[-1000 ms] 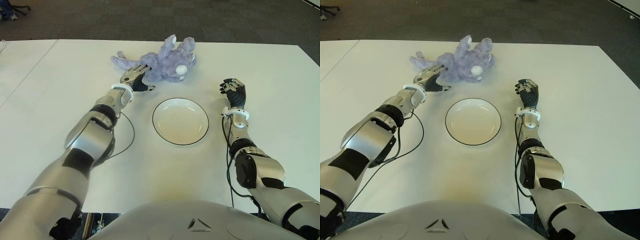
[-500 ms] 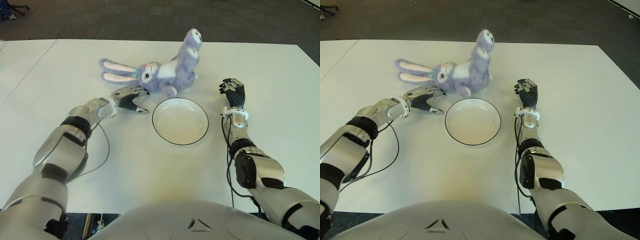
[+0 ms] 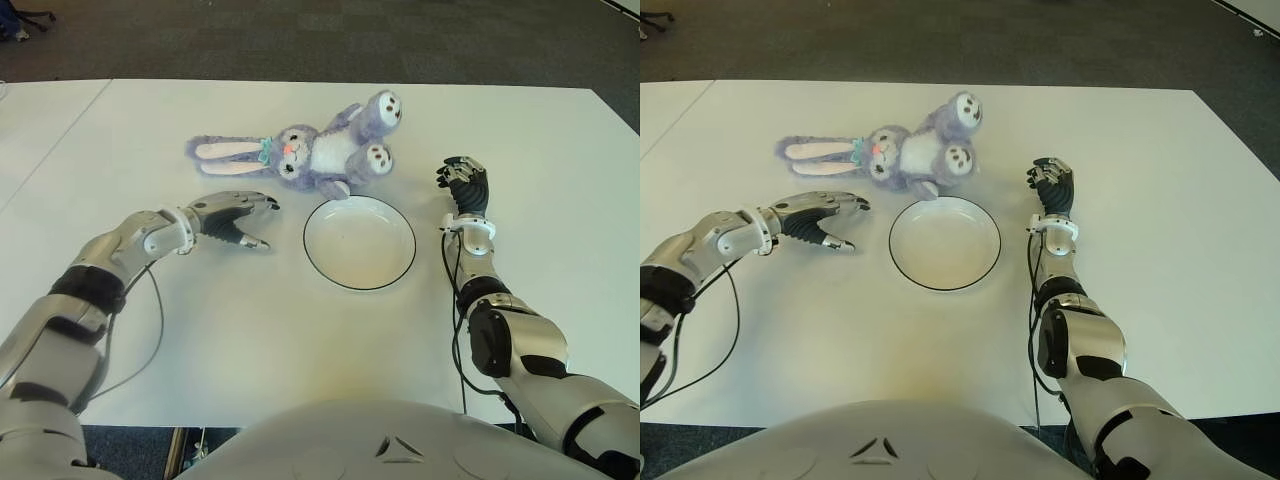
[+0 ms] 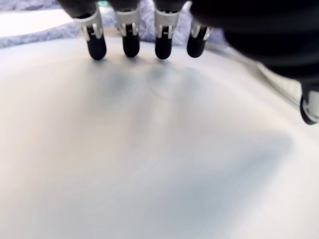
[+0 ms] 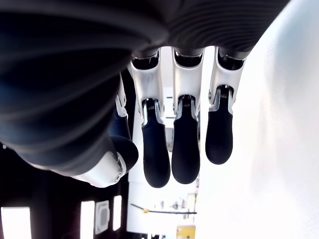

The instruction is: Put the doll into the plate.

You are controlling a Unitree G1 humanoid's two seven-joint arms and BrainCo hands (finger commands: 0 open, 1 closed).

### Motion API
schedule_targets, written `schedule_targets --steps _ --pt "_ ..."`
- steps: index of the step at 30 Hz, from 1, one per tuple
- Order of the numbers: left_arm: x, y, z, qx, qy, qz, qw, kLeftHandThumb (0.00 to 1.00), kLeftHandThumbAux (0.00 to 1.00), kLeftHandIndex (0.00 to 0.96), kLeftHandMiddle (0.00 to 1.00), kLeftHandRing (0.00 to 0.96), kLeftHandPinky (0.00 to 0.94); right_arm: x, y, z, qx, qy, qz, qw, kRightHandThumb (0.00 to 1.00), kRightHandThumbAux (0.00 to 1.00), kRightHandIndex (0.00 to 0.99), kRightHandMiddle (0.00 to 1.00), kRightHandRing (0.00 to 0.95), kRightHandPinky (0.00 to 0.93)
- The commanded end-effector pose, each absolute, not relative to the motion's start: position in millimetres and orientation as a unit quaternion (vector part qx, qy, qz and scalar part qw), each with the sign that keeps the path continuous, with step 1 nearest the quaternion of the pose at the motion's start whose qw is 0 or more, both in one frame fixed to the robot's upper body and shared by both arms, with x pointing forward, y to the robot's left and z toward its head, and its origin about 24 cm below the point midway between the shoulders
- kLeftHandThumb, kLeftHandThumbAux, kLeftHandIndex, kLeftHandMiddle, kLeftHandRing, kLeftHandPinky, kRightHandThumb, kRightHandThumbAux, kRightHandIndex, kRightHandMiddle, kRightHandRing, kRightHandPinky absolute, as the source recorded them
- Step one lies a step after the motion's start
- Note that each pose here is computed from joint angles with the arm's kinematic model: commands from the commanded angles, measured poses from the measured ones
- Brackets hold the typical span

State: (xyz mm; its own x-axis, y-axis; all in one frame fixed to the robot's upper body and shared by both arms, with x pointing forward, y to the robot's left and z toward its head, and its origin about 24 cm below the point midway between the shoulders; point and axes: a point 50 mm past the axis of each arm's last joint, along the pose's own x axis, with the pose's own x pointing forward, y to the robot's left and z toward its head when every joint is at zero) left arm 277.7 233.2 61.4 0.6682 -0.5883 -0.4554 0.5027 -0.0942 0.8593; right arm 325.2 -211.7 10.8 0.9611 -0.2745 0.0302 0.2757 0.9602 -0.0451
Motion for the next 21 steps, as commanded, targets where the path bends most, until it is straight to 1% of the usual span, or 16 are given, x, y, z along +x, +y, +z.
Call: schedule_targets --steps 1,5,9,11,12,13,16,18,21 --pt "247 244 46 0.617 0.056 -0.457 0.638 0.085 0.270 0.000 0.000 0.000 0.000 240 -189 -93 0.009 0.235 -0.132 0.963 0.688 0.729 0.419 0.533 0.550 0.515" --pt "246 244 47 0.618 0.061 -0.455 0.639 0.085 0.270 0.000 0.000 0.000 0.000 240 -189 -93 0.007 0.236 -0.131 0.963 0.689 0.729 0.420 0.541 0.561 0.527" --pt "245 243 48 0.618 0.065 -0.453 0.639 0.085 0.270 0.000 0.000 0.000 0.000 241 -188 -93 0.001 0.238 -0.131 0.962 0.690 0.727 0.422 0.553 0.570 0.519" --pt "245 243 48 0.618 0.067 -0.452 0.639 0.085 0.270 0.000 0.000 0.000 0.000 241 -188 -93 0.000 0.238 -0.131 0.963 0.689 0.728 0.421 0.546 0.558 0.506" --pt "251 248 67 0.623 0.044 -0.427 0.654 0.085 0.270 0.000 0.000 0.000 0.000 241 -189 -93 0.000 0.237 -0.131 0.963 0.689 0.728 0.421 0.545 0.556 0.503" --pt "255 251 81 0.626 0.027 -0.409 0.663 0.117 0.244 0.000 0.000 0.000 0.000 241 -188 -93 0.000 0.237 -0.131 0.963 0.689 0.728 0.421 0.541 0.553 0.508" --pt "262 257 112 0.633 -0.018 -0.359 0.685 0.135 0.228 0.000 0.000 0.000 0.000 241 -188 -94 0.000 0.239 -0.130 0.962 0.689 0.728 0.421 0.541 0.554 0.511" --pt "263 259 121 0.638 -0.044 -0.326 0.696 0.147 0.218 0.000 0.000 0.000 0.000 241 -188 -94 0.000 0.239 -0.131 0.962 0.690 0.727 0.421 0.546 0.559 0.514" --pt "264 259 123 0.645 -0.073 -0.289 0.703 0.175 0.220 0.000 0.000 0.000 0.000 241 -188 -94 0.000 0.239 -0.131 0.962 0.690 0.728 0.421 0.539 0.548 0.501"
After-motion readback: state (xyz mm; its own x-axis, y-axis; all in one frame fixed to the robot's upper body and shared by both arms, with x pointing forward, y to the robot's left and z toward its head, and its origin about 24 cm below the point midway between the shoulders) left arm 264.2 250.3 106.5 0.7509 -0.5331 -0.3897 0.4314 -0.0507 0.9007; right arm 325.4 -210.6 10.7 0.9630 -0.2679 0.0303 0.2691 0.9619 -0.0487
